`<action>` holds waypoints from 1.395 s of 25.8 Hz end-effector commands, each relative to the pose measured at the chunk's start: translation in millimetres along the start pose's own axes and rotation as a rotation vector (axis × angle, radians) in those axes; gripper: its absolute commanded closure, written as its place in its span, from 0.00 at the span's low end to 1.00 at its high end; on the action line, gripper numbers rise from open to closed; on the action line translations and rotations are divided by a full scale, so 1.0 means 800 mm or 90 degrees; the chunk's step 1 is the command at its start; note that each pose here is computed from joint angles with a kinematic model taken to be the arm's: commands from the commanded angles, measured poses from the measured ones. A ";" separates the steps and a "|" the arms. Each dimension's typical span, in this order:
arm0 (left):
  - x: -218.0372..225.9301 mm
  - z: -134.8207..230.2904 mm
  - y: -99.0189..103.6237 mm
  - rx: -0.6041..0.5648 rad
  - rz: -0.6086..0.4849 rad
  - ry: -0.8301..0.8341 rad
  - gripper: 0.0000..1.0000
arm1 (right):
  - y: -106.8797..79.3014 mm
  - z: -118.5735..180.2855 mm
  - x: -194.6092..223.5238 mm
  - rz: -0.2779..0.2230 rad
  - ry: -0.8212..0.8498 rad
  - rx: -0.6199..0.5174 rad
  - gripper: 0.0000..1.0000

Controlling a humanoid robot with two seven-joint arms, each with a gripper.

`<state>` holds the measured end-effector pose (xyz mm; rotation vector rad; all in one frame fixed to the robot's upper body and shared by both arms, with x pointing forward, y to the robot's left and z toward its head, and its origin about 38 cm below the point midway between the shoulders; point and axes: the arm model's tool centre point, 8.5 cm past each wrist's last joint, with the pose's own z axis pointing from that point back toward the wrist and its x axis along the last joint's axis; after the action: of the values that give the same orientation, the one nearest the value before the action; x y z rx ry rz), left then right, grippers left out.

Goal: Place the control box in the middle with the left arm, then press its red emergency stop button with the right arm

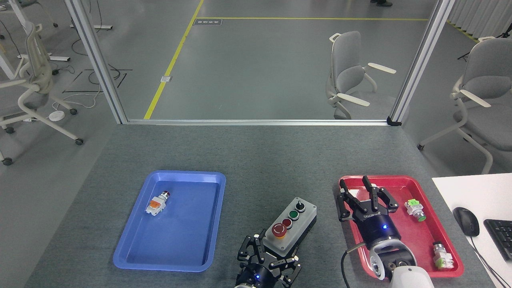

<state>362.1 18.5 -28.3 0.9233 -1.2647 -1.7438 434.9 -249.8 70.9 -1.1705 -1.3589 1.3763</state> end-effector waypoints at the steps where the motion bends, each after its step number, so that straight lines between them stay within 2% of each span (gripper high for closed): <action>1: -0.040 0.021 -0.008 0.010 0.005 0.028 0.01 | -0.003 -0.008 0.029 -0.009 -0.105 -0.002 0.75; 3: -0.061 0.036 -0.011 0.018 0.003 0.039 0.01 | -0.008 -0.007 0.043 -0.038 -0.179 -0.018 0.95; 4: -0.073 0.044 -0.013 0.020 0.002 0.048 0.01 | -0.010 -0.005 0.048 -0.054 -0.207 -0.029 1.00; 7: -0.112 0.076 -0.020 0.026 -0.001 0.077 0.01 | -0.018 0.003 0.063 -0.094 -0.288 -0.069 1.00; 10: -0.142 0.110 -0.024 0.032 0.001 0.107 0.01 | -0.015 0.006 0.066 -0.100 -0.308 -0.066 1.00; 14: -0.191 0.146 -0.004 0.070 0.021 0.154 0.01 | 0.001 0.007 0.075 -0.107 -0.317 -0.039 1.00; 17: -0.239 0.173 0.014 0.105 0.038 0.195 0.01 | 0.004 -0.008 0.090 -0.108 -0.339 -0.025 1.00; 20: -0.290 0.192 0.026 0.130 0.044 0.243 0.01 | 0.023 -0.012 0.107 -0.114 -0.353 0.010 1.00; 25: -0.336 0.207 0.040 0.161 0.066 0.312 0.01 | 0.028 -0.017 0.131 -0.121 -0.382 0.023 1.00; 31: -0.348 0.201 0.055 0.192 0.110 0.328 0.01 | 0.030 -0.017 0.149 -0.120 -0.395 0.029 1.00; 36: -0.346 0.195 0.061 0.203 0.124 0.329 0.01 | 0.049 -0.014 0.159 -0.128 -0.403 0.060 1.00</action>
<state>350.4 320.1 85.8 1.2934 -1.2368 -1.0910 423.3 -127.9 33.2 -0.5476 -1.7866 1.6959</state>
